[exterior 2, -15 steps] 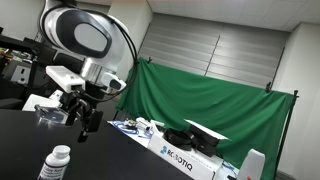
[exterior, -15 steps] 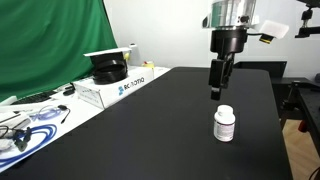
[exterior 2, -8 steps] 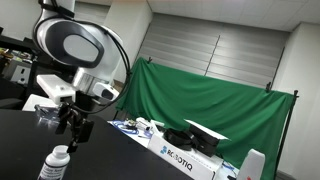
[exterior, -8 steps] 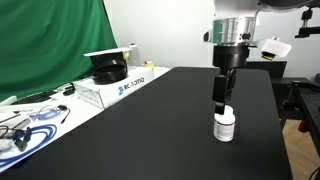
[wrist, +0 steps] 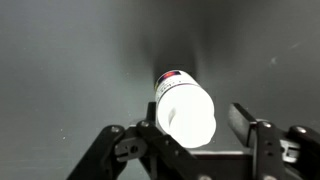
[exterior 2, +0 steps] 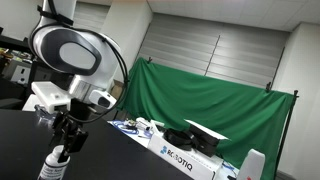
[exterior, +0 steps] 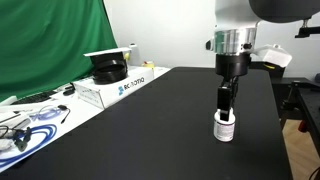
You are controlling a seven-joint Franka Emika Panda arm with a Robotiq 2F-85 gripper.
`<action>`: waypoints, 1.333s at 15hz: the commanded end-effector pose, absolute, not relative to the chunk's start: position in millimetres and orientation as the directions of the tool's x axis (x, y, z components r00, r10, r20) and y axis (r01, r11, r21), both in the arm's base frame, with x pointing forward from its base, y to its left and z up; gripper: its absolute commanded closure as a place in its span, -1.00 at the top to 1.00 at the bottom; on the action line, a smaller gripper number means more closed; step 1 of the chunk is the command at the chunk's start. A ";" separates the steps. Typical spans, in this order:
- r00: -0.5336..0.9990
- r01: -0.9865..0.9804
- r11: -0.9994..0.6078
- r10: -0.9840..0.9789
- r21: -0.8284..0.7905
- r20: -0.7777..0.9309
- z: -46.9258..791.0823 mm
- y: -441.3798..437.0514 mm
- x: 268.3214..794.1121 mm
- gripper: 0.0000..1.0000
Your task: Move the bottle to the far right
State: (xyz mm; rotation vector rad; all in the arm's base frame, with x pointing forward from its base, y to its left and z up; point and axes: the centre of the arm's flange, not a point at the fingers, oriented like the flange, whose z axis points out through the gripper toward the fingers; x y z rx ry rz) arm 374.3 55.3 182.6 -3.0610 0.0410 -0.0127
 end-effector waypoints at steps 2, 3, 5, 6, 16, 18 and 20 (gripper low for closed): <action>0.999 -0.028 -0.998 -0.030 -0.058 0.025 190.3 47.4 362.6 -0.22; 0.999 -0.024 -0.998 -0.026 -0.057 0.024 194.8 46.2 366.9 -0.38; 0.999 -0.029 -0.998 -0.032 -0.056 0.042 206.1 43.1 376.1 -0.62; 0.998 -0.031 -0.998 -0.034 -0.054 0.053 212.1 41.0 380.9 -0.62; 0.988 -0.083 -0.992 -0.095 -0.096 0.124 291.3 -18.9 481.3 -0.62; 0.986 -0.100 -0.990 -0.111 -0.098 0.124 298.2 -41.7 512.3 -0.62; 0.982 -0.123 -0.989 -0.134 -0.087 0.134 302.6 -64.1 537.9 -0.62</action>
